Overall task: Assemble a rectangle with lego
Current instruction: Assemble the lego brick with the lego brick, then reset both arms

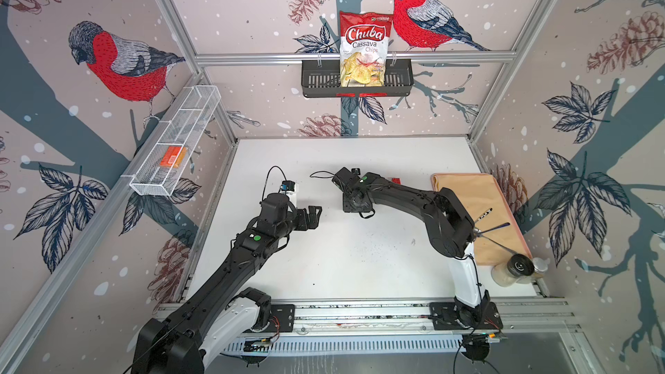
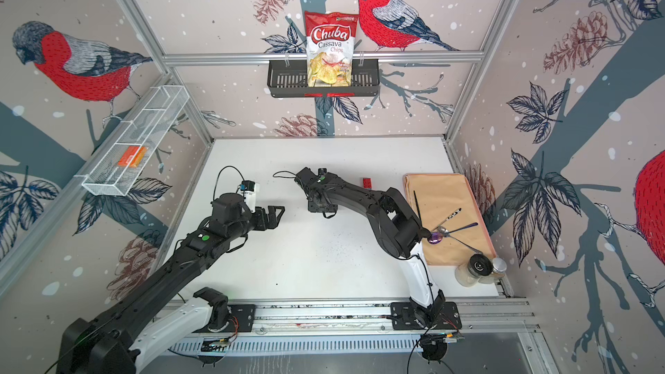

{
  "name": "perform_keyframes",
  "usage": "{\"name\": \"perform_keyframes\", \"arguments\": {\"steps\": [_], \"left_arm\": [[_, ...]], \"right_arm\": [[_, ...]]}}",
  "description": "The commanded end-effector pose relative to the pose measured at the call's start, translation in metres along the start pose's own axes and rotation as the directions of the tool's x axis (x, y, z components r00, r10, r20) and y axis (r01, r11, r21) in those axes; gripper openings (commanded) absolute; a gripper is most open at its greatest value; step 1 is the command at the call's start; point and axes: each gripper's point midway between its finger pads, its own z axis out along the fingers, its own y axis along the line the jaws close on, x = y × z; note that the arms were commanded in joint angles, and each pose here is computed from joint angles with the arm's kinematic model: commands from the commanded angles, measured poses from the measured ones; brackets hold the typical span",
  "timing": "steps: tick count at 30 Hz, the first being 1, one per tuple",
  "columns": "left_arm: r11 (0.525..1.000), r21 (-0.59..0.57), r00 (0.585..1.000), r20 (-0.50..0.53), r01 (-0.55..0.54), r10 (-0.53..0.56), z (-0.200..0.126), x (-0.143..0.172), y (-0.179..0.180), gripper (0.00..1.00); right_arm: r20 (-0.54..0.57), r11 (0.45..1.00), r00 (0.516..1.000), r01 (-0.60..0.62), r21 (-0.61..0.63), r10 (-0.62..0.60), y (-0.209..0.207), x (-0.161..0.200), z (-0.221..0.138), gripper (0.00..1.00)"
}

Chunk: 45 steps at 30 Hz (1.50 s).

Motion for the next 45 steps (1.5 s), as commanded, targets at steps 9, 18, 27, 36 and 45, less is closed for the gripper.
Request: {"name": "perform_keyframes", "arguments": {"steps": [9, 18, 27, 36, 45], "left_arm": [[1.000, -0.021, 1.000, 0.000, -0.013, 0.013, 0.001, -0.001, 0.004, 0.96], [0.997, -0.072, 1.000, 0.016, -0.022, 0.023, 0.001, -0.004, 0.012, 0.96], [0.964, -0.219, 0.923, 0.319, -0.150, 0.216, -0.042, -0.071, 0.018, 0.96], [0.831, -0.547, 0.810, 0.439, -0.103, 0.389, -0.044, -0.090, 0.075, 0.96], [0.833, -0.542, 0.842, 0.397, -0.105, 0.365, 0.002, -0.057, 0.117, 0.96]], "right_arm": [[0.052, 1.000, 0.999, 0.005, 0.015, -0.006, 0.002, -0.012, -0.005, 0.58], [0.197, 0.994, 0.975, 0.107, -0.008, -0.104, 0.009, -0.039, -0.059, 0.72], [0.575, 0.999, 0.818, -0.033, 0.013, 0.019, -0.133, -0.102, -0.170, 0.79], [0.899, 0.940, 0.341, -0.294, -0.174, 0.273, -0.337, -0.040, -0.189, 0.70], [0.878, 0.973, 0.454, -0.226, -0.051, 0.152, -0.339, -0.048, -0.141, 0.70]]}}
